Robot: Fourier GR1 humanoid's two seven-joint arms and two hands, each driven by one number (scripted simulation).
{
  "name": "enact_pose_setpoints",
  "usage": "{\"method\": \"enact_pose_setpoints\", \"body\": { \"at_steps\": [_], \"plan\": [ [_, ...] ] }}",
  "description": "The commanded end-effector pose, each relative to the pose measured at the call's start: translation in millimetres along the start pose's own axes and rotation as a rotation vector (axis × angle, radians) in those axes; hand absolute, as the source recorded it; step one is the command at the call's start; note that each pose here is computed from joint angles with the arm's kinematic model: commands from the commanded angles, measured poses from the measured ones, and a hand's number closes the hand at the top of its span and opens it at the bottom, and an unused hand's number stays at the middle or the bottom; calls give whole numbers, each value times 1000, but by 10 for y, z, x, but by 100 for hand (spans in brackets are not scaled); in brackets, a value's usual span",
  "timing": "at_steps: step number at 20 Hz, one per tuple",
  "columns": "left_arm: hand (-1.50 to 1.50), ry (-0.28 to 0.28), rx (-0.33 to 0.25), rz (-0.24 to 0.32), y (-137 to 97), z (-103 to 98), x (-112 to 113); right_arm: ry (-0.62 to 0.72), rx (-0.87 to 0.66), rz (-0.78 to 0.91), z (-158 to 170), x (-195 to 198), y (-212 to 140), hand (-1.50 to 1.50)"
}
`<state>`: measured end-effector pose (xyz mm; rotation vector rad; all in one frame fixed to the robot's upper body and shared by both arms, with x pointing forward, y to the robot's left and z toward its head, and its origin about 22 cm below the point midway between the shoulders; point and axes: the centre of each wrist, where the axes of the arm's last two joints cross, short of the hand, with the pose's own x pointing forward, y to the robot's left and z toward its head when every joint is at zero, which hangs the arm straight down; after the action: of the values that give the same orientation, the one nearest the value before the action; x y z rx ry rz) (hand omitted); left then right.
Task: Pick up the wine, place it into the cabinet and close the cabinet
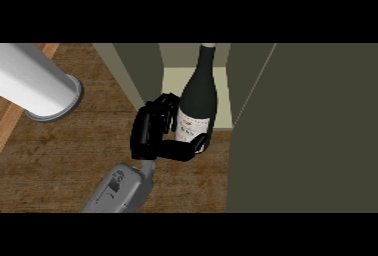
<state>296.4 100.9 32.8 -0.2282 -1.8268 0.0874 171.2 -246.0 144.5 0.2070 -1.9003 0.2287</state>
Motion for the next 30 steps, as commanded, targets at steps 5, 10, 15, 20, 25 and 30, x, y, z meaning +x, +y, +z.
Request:
{"method": "enact_pose_setpoints", "body": {
  "at_steps": [5,10,15,20,25,30],
  "plan": [
    [150,47,47,-19,-176,-61,-215,10,17,28,-30,19,46,-150],
    [150,49,70,-27,-53,-44,-500,13,9,-2,-51,47,-155,-150],
    [150,97,106,-19,-53,100,-712,-5,11,-16,-69,94,-26,-150],
    [150,97,121,-8,94,59,-823,-4,12,17,-47,4,-226,-150],
    [150,95,157,95,225,-45,-879,9,13,-16,-45,-70,-63,-150],
    [150,129,123,99,210,-240,-871,2,-9,-32,-63,6,37,-150]
  ]
}}
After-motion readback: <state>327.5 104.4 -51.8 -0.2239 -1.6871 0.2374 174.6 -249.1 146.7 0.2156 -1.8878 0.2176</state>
